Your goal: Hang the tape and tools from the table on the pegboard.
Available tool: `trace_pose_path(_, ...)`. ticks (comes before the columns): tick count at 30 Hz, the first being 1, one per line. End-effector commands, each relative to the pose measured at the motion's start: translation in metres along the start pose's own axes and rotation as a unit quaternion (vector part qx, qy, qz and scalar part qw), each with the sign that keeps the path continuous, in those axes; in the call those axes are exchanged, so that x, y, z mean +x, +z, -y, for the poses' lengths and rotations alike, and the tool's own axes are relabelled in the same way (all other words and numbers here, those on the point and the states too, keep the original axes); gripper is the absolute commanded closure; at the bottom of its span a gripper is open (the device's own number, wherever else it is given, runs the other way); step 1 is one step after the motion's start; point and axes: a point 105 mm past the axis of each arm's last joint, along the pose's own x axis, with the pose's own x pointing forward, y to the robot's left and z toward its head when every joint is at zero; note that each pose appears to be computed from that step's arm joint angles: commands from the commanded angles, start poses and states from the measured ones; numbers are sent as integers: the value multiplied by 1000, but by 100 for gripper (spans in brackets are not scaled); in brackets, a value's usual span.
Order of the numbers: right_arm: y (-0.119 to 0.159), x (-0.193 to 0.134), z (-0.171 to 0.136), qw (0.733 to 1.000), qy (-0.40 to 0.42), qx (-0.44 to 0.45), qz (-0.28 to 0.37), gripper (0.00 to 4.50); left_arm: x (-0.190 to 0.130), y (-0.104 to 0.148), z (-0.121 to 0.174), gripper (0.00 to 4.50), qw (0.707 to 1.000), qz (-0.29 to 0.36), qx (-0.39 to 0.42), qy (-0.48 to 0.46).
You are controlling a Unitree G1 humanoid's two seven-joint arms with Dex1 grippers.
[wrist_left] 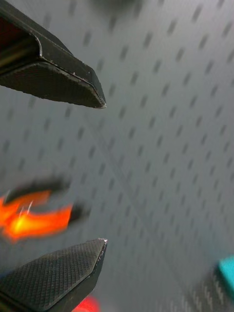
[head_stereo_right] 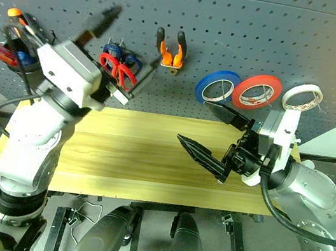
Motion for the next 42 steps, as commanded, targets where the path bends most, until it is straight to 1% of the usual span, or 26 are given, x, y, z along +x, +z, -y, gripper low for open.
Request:
trace_pose_path(1, -2, 1, -6, 1000, 3, 4, 20, 0, -11, -14, 39, 6, 993, -38, -69, -91)
trace_pose_path(2, -8, 3, -10, 1000, 4, 14, 16, 0, -22, -34, 52, 6, 986, -79, -90, -116)
trace_pose_path(3, -14, 4, -12, 1000, 4, 21, 13, 0, -33, -48, 64, 6, 978, -107, -111, -141)
trace_pose_path(4, -22, 5, -15, 1000, 3, 28, 4, 0, -47, -64, 77, 6, 963, -149, -156, -163)
trace_pose_path(5, -29, 5, -18, 999, -2, 35, -2, 0, -59, -76, 81, 6, 955, -176, -173, -163)
trace_pose_path(6, -34, 5, -18, 999, -6, 38, -6, 0, -65, -84, 82, 6, 952, -190, -180, -159)
trace_pose_path(7, -44, 6, -18, 999, -25, 39, -14, 0, -79, -103, 85, 6, 940, -240, -192, -147)
trace_pose_path(8, -54, 6, -17, 998, -41, 36, -25, 0, -92, -119, 86, 6, 934, -277, -180, -140)
trace_pose_path(9, -67, 6, -17, 997, -58, 34, -43, 0, -107, -133, 86, 6, 929, -307, -150, -142)
trace_pose_path(10, -81, 5, -15, 994, -86, 35, -59, 0, -128, -150, 86, 6, 916, -352, -135, -137)
trace_pose_path(11, -93, 4, -14, 991, -112, 34, -70, 0, -146, -162, 83, 6, 909, -381, -114, -129)
trace_pose_path(12, -103, 2, -13, 986, -144, 39, -71, 0, -162, -167, 80, 6, 903, -397, -112, -119)
trace_pose_path(14, -119, -7, -11, 975, -201, 51, -80, 0, -188, -173, 75, 6, 891, -424, -139, -83)
trace_pose_path(15, -127, -14, -14, 970, -221, 53, -87, 0, -202, -174, 69, 6, 888, -434, -137, -65)
trace_pose_path(17, -141, -33, -16, 954, -273, 72, -101, 0, -222, -171, 62, 6, 880, -444, -169, -22)
trace_pose_path(18, -148, -42, -18, 946, -293, 84, -109, 0, -230, -172, 59, 6, 875, -454, -170, -6)
trace_pose_path(20, -165, -58, -23, 933, -322, 95, -128, 0, -235, -170, 61, 6, 870, -452, -198, 18)
trace_pose_path(22, -179, -71, -30, 922, -341, 109, -146, 0, -238, -171, 60, 6, 860, -452, -227, 63)
trace_pose_path(24, -188, -80, -35, 915, -350, 124, -158, 0, -241, -170, 69, 6, 856, -454, -241, 53)
trace_pose_path(26, -197, -84, -39, 911, -350, 129, -172, 0, -242, -171, 75, 6, 856, -454, -243, 40)
trace_pose_path(29, -203, -90, -48, 913, -327, 168, -175, 0, -235, -179, 74, 6, 852, -448, -265, 59)
trace_pose_path(31, -206, -92, -52, 912, -315, 196, -176, 0, -229, -182, 73, 6, 859, -441, -256, 49)
trace_pose_path(33, -205, -88, -55, 916, -295, 208, -175, 0, -229, -185, 76, 6, 857, -442, -262, 43)
trace_pose_path(37, -200, -78, -55, 924, -267, 224, -159, 0, -226, -182, 91, 6, 853, -438, -284, 11)
trace_pose_path(40, -202, -76, -57, 926, -255, 228, -159, 0, -225, -182, 95, 6, 854, -435, -285, 2)
trace_pose_path(42, -208, -80, -61, 926, -250, 231, -164, 0, -226, -182, 95, 6, 853, -434, -289, 1)
